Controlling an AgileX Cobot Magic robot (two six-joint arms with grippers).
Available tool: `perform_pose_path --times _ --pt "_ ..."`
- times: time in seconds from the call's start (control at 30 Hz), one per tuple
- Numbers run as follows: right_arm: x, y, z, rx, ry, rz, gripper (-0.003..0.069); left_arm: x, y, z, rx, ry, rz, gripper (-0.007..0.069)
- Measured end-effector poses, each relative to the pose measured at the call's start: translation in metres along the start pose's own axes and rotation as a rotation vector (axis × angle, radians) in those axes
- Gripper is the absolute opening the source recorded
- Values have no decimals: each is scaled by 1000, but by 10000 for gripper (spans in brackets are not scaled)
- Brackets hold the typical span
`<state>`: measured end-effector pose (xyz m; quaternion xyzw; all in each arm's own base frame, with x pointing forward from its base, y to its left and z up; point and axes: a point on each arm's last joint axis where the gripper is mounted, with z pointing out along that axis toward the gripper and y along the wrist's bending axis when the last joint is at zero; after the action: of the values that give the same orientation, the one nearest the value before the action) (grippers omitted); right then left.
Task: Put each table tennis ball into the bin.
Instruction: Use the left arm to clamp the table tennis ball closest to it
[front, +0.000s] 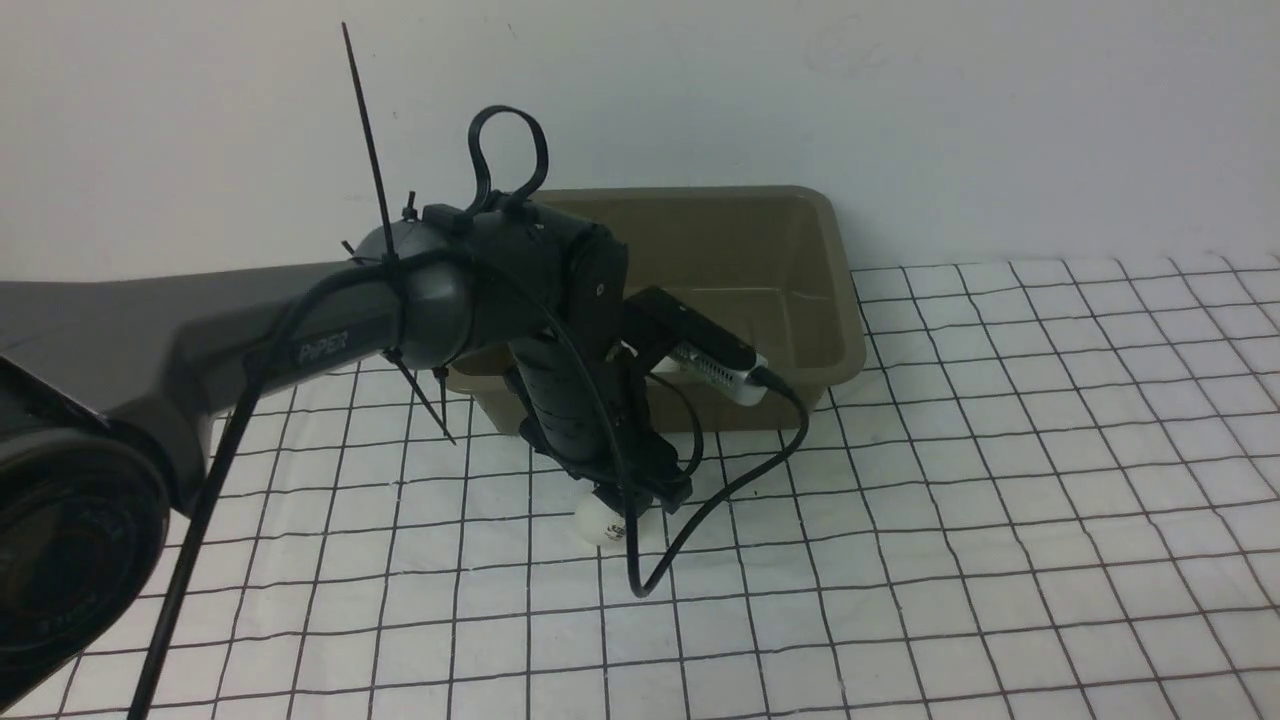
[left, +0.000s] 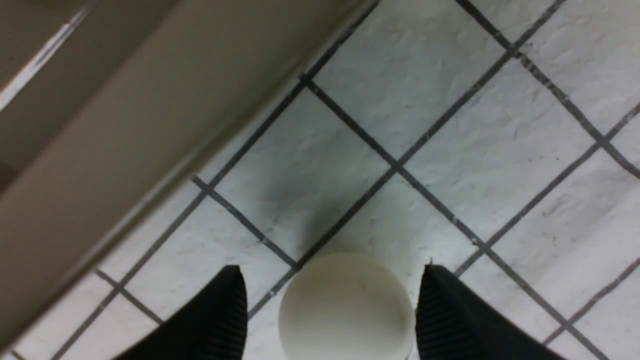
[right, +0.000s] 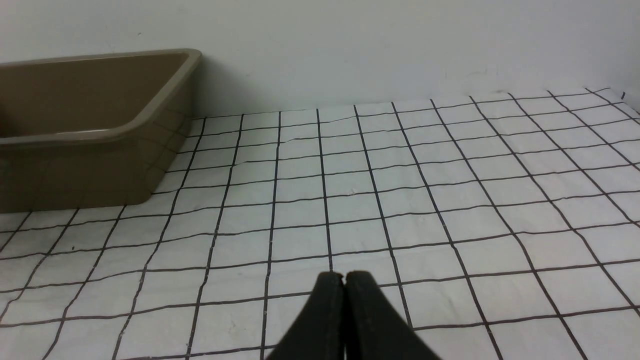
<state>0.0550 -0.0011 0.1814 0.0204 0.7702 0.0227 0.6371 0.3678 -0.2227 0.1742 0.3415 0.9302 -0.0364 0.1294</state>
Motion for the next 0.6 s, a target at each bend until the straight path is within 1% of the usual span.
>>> perform_pose_path --times 0.13,0.43,0.53,0.6 --pt "0 0 0 0 0 0 -18 1 0 3 1 9 0 409" --pt "0 0 0 0 0 0 -18 7 -1 30 15 86 -2 409" --pt "0 0 0 0 0 0 -18 8 -1 30 17 101 -2 393" --pt "0 0 0 0 0 0 -18 9 -1 30 20 115 -2 366"
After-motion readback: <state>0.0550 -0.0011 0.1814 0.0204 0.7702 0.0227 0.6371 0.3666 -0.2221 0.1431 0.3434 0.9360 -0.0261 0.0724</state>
